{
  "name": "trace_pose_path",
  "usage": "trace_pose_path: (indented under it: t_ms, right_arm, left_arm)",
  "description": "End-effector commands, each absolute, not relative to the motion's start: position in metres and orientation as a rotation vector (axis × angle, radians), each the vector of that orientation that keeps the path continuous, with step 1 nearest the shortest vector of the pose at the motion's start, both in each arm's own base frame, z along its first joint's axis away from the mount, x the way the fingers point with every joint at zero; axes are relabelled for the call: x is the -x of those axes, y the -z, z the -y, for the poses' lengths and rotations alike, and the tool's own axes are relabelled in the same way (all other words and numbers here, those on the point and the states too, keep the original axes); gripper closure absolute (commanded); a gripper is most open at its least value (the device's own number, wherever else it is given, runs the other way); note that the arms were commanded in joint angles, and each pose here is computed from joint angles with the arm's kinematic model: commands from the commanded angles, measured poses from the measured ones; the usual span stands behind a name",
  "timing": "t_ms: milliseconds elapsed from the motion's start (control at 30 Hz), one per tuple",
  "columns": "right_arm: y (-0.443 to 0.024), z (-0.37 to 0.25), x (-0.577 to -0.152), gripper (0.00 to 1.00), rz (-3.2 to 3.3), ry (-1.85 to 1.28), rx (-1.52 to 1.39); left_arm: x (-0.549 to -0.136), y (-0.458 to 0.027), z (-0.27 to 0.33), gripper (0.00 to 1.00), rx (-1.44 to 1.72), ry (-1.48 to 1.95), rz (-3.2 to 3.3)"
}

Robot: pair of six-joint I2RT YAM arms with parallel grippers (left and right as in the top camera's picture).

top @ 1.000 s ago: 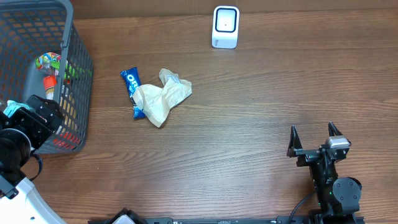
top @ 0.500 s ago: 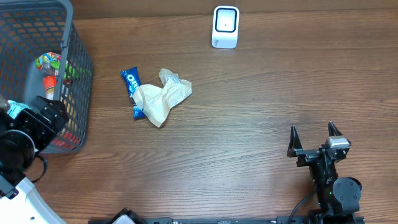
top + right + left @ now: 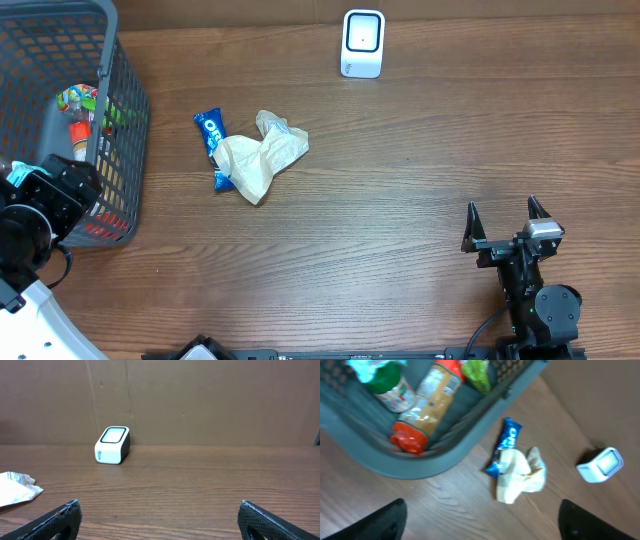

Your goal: Scan the item barcode

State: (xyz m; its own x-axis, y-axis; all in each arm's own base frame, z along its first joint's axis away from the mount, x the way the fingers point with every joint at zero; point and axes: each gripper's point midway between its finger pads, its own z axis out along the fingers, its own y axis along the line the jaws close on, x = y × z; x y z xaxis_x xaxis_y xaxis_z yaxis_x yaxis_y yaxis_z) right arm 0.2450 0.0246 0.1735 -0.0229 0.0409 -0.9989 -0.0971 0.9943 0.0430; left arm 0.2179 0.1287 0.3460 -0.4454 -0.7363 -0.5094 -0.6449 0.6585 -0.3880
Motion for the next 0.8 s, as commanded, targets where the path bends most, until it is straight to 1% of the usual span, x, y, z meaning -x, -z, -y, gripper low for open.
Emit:
trace_pose_path:
  t_ms: [0,100,233,400,600,767]
  right_arm:
    - [-0.171,-0.023,-0.245,0.0,-1.59,-0.099,0.044]
    - [-0.171,-0.023,-0.245,0.0,-1.59,-0.099,0.044]
    - [-0.171,-0.023,-0.245,0.0,-1.59,-0.099,0.044]
    - [-0.171,-0.023,-0.245,0.0,-1.59,-0.099,0.044]
    - [-0.171,-0.023,-0.245,0.0,-1.59,-0.099,0.044]
    - [-0.171,-0.023,-0.245,0.0,-1.59,-0.099,0.044]
  left_arm:
    - [-0.207,-0.34,-0.148,0.18,1.127,0.03,-2.23]
    - [-0.202,-0.332,-0.157,0.22,1.172,-0.034,-2.255]
    - [-0.209,-0.321,-0.17,0.23,1.209,-0.052,-2.281]
    - [-0.236,-0.315,-0.196,0.27,1.259,-0.046,-2.227]
    - [-0.271,-0.302,-0.229,0.23,1.33,-0.027,-2.152]
    - [-0.293,-0.282,-0.253,0.2,1.407,-0.018,-2.117]
